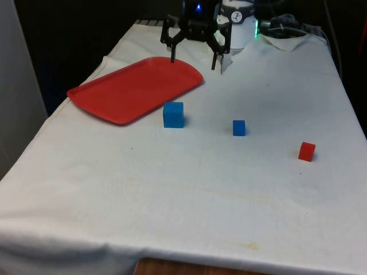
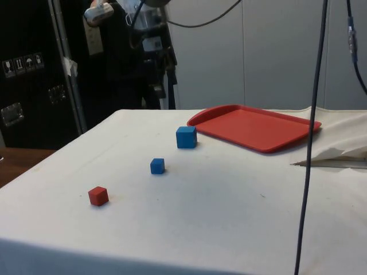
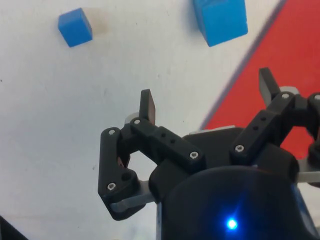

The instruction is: Pick up the largest block and place it onto the tray.

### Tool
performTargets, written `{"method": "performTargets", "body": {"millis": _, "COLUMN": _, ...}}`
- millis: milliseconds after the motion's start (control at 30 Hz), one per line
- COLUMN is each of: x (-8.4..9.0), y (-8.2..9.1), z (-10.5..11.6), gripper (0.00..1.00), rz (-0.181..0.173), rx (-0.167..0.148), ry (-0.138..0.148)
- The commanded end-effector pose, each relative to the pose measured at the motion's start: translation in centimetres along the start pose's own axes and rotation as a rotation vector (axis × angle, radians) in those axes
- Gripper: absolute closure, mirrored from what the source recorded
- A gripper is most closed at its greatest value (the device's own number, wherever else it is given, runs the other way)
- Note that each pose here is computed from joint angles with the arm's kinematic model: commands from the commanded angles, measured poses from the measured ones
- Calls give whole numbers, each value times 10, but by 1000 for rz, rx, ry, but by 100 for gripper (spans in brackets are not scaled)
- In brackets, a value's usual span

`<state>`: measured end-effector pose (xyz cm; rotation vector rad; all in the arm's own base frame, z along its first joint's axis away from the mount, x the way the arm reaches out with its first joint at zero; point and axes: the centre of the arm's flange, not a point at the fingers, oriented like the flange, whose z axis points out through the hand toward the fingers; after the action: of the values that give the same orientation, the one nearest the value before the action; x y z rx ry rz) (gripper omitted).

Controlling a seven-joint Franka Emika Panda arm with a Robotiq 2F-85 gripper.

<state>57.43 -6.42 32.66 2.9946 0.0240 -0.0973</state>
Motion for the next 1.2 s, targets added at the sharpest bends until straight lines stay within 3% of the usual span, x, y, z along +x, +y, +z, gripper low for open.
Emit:
{"method": "performTargets", "body": {"millis": 0, "x": 0, "y": -1, "z": 3, "gripper": 0, "rz": -1, "rx": 0, "ry": 1}}
{"method": "performTargets", "body": {"millis": 100, "x": 1, "y": -3, "z": 15, "gripper": 0, "rz": -3, "rx": 11, "ry": 13}}
{"method": "performTargets", "body": {"millis": 333, "x": 1, "y": -3, "z": 28, "gripper": 0, "rz": -2, "rx": 12, "ry": 6}}
{"method": "performTargets", "body": {"millis": 1167, "x": 2, "y": 8, "z": 81, "gripper": 0, "rz": -22, "rx": -23, "ry": -57}}
